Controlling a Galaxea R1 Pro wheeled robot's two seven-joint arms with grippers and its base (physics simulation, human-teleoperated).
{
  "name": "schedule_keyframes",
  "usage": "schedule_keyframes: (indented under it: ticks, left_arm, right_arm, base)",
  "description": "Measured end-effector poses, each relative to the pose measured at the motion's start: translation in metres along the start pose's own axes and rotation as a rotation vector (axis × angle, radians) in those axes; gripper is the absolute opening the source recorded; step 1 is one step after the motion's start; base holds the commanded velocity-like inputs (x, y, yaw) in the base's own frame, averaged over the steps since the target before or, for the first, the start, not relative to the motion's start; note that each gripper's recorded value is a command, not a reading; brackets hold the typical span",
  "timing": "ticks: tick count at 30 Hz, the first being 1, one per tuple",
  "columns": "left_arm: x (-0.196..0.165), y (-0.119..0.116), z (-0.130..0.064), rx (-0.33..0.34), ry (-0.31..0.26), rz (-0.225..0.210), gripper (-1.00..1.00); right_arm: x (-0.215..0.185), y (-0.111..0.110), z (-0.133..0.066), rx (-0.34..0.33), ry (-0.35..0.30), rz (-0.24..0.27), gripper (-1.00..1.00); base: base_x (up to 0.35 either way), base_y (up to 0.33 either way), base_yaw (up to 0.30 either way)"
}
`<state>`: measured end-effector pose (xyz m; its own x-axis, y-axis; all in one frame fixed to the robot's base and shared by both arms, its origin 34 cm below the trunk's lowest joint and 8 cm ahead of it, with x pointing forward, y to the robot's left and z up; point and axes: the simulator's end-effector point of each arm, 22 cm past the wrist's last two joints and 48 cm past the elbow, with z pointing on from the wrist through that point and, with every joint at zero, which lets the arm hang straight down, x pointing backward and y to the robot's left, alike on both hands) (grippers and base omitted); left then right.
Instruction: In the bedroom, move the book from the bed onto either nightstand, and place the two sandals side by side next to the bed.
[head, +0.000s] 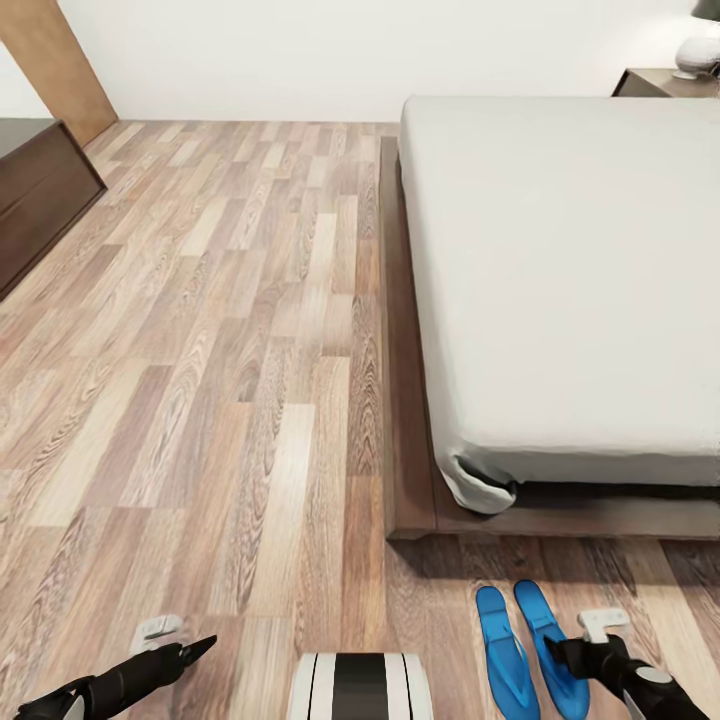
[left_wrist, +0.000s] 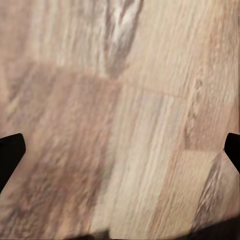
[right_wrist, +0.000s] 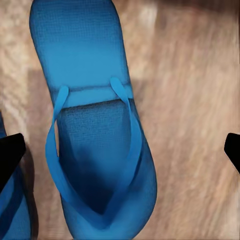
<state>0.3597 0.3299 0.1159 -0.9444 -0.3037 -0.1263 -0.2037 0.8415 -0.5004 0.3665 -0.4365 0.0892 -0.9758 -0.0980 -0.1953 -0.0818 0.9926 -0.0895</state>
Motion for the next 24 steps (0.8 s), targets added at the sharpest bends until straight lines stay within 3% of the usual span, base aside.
schedule_keyframes:
  ticks: [4, 6, 8, 9, 15, 24]
  left_arm:
    - [-0.006, -0.004, -0.003, 0.005, -0.013, 0.008, 1.00]
    - [-0.010, -0.005, -0.004, 0.007, -0.021, 0.011, 1.00]
    - [-0.013, -0.007, -0.006, 0.009, -0.028, 0.014, 1.00]
    - [-0.015, -0.008, -0.006, 0.011, -0.031, 0.016, 1.00]
    - [-0.021, -0.015, -0.010, 0.021, -0.049, 0.024, 1.00]
    - [-0.015, -0.037, -0.004, 0.049, -0.057, 0.010, 1.00]
  right_arm:
    - [-0.009, 0.013, -0.005, -0.073, -0.030, 0.089, 1.00]
    - [-0.018, 0.023, -0.011, -0.156, -0.060, 0.160, 1.00]
    - [-0.029, 0.028, -0.028, -0.317, -0.105, 0.252, 1.00]
    - [-0.027, 0.028, -0.033, -0.345, -0.106, 0.268, 1.00]
    - [0.047, 0.031, -0.063, -0.486, 0.017, 0.432, 1.00]
    - [0.046, 0.034, -0.076, -0.518, -0.005, 0.454, 1.00]
  base:
    - [0.000, 0.000, 0.000]
    - [0.000, 0.000, 0.000]
    - [0.000, 0.000, 0.000]
    - [0.000, 0.000, 0.000]
    - [0.000, 0.000, 0.000]
    - [0.000, 0.000, 0.000]
